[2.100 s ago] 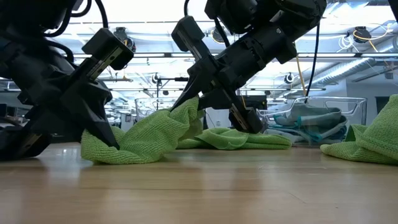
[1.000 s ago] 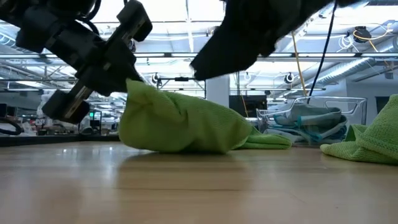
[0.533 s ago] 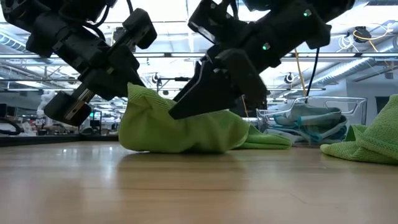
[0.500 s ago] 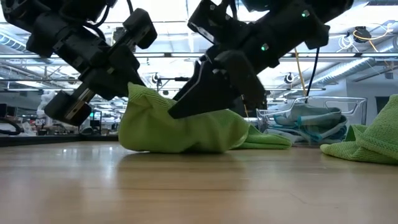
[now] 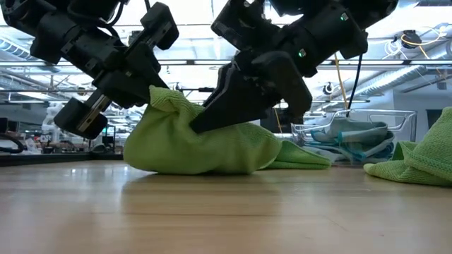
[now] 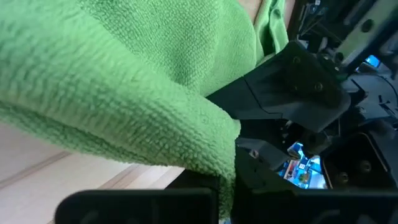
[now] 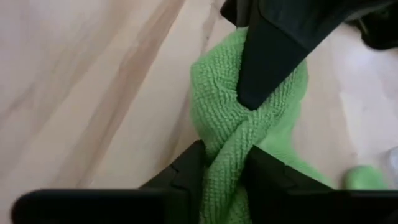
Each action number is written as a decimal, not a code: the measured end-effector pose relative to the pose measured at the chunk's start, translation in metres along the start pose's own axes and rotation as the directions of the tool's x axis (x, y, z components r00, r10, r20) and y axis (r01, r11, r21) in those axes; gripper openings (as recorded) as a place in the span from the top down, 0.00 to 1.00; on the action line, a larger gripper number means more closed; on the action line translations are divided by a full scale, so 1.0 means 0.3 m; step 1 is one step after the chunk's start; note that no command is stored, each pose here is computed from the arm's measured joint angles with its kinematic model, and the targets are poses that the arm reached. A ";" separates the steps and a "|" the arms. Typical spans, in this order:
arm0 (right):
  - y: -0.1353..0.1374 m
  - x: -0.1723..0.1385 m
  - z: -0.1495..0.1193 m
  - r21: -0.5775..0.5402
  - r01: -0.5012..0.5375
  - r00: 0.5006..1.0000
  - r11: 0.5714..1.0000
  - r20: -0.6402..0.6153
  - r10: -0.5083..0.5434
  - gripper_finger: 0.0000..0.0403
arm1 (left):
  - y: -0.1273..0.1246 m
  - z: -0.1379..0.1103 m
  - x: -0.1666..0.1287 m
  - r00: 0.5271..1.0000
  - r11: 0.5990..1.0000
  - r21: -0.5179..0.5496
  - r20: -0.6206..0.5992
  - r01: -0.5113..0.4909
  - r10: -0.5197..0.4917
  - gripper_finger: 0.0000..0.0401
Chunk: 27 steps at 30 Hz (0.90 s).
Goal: Fold microfiber towels
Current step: Put the bottom left green microfiber towel into the left transparent bin
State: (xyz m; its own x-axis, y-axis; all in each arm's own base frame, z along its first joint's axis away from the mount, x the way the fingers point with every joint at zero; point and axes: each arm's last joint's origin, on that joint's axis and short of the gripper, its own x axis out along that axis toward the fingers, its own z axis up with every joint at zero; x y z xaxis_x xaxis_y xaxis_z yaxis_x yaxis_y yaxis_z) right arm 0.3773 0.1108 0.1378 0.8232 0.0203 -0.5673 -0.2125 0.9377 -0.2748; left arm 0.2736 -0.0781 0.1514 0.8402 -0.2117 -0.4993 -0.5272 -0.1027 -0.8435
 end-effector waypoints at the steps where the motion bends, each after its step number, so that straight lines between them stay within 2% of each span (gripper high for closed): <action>1: 0.001 0.000 0.000 0.034 -0.010 1.000 0.999 0.002 0.010 0.76 | 0.000 0.000 0.000 1.000 1.000 0.000 0.001 0.001 -0.001 0.99; 5: -0.006 0.011 -0.006 0.118 -0.015 1.000 0.993 0.005 0.014 0.59 | -0.002 0.000 0.000 1.000 1.000 0.004 0.004 0.005 -0.005 0.99; 9: -0.002 0.033 -0.023 0.108 -0.008 1.000 0.994 0.003 0.008 0.42 | -0.007 -0.001 0.000 1.000 1.000 0.007 0.003 0.021 -0.021 0.99; 12: 0.003 0.051 -0.042 0.099 -0.002 1.000 0.995 -0.011 0.003 0.37 | -0.012 -0.001 0.000 0.999 0.999 0.010 0.007 0.038 -0.038 0.99; 14: 0.002 0.055 -0.048 0.112 0.030 0.999 0.993 -0.021 -0.028 0.40 | -0.012 -0.001 0.000 0.999 0.999 0.009 0.007 0.040 -0.040 0.99; 16: -0.002 0.055 -0.042 0.123 0.059 0.998 0.991 -0.007 -0.058 0.48 | -0.014 -0.001 0.000 0.999 0.999 0.008 0.006 0.044 -0.045 0.98; 21: -0.007 0.054 -0.029 0.136 0.075 0.996 0.988 0.030 -0.080 0.82 | -0.019 -0.003 -0.001 0.998 0.998 0.007 0.003 0.060 -0.060 0.99; 23: -0.006 0.054 -0.030 0.136 0.075 0.996 0.988 0.027 -0.079 0.95 | -0.021 -0.002 -0.001 0.998 0.998 -0.001 0.009 0.067 -0.067 0.96; 27: -0.001 0.052 -0.033 0.193 0.096 0.995 0.976 0.012 -0.100 0.96 | -0.031 -0.003 -0.002 0.996 0.996 -0.009 -0.002 0.093 -0.093 0.81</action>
State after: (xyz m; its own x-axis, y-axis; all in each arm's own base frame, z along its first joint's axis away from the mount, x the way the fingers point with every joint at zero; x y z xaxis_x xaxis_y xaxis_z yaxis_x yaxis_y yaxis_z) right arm 0.3851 0.1075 0.1213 0.8466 -0.0695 -0.5277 -0.0268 0.9846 -0.1726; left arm 0.2780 -0.0779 0.1597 0.8852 -0.2035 -0.4182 -0.4479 -0.1303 -0.8846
